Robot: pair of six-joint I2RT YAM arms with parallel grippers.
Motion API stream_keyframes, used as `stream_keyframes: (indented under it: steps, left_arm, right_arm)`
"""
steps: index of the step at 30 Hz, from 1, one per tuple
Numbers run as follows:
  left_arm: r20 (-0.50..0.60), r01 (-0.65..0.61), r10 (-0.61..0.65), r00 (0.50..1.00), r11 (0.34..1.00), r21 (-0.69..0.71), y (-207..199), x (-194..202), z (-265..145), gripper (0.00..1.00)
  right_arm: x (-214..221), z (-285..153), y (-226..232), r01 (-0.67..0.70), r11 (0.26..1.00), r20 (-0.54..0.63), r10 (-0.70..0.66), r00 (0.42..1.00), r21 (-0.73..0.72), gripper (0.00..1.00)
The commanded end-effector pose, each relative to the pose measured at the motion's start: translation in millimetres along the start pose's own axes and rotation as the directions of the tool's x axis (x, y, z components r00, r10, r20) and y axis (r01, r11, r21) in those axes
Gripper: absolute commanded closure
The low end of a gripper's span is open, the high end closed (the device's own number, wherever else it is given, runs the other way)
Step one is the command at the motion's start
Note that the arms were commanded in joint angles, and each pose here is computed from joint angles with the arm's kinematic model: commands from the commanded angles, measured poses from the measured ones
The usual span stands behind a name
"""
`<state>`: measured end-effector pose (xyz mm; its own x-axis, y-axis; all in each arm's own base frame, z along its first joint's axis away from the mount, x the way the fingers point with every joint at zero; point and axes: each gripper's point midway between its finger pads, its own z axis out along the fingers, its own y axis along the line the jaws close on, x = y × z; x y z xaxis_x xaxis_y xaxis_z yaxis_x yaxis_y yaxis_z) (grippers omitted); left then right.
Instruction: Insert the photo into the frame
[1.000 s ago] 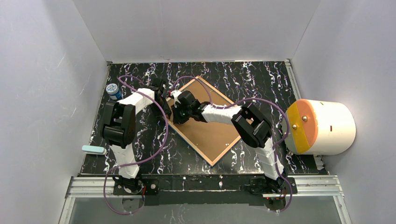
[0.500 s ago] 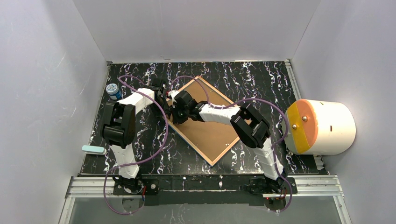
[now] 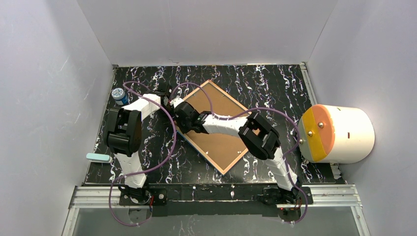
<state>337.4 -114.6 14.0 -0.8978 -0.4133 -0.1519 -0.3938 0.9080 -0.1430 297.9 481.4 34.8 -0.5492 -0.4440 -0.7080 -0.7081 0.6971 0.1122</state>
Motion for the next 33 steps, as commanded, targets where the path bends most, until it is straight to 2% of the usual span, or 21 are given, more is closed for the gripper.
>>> stream_keyframes:
  steps: [1, 6, 10, 14, 18, 23, 26, 33]
  left_arm:
    - [-0.196, -0.028, -0.001, 0.981, 0.989, -0.146, 41, 59, 45, 0.64]
    - [-0.186, -0.024, 0.0, 0.983, 0.992, -0.125, 38, 54, 42, 0.64]
    - [-0.166, -0.028, 0.013, 0.986, 0.996, -0.088, 29, 43, 35, 0.62]
    - [-0.139, -0.038, 0.034, 0.99, 0.999, -0.029, 15, 28, 25, 0.61]
    - [-0.117, -0.056, 0.056, 0.992, 0.998, -0.001, 6, 19, 16, 0.59]
    - [-0.103, -0.071, 0.073, 0.992, 0.997, 0.021, 2, 14, 10, 0.56]
    - [-0.121, -0.094, 0.1, 0.988, 0.994, 0.053, -1, 18, 10, 0.56]
    - [-0.173, -0.195, 0.207, 0.963, 0.977, 0.088, 7, 36, 16, 0.63]
  right_arm:
    - [79, 31, -24, 0.151, 0.98, -0.169, -0.129, 0.977, 0.129, 0.97]
    - [39, 16, -7, 0.078, 0.993, -0.07, -0.072, 0.995, 0.085, 0.9]
    - [-8, -9, 0, -0.051, 0.998, 0.036, 0.05, 0.998, 0.023, 0.8]
    - [-53, -44, -10, -0.145, 0.989, 0.154, 0.148, 0.977, -0.026, 0.71]
    - [-74, -73, -33, -0.211, 0.977, 0.238, 0.214, 0.947, -0.04, 0.64]
    - [-77, -95, -82, -0.33, 0.944, 0.258, 0.319, 0.912, -0.001, 0.6]
    - [-64, -107, -116, -0.407, 0.912, 0.236, 0.385, 0.892, 0.052, 0.6]
    - [-30, -121, -162, -0.532, 0.837, 0.193, 0.505, 0.841, 0.127, 0.6]
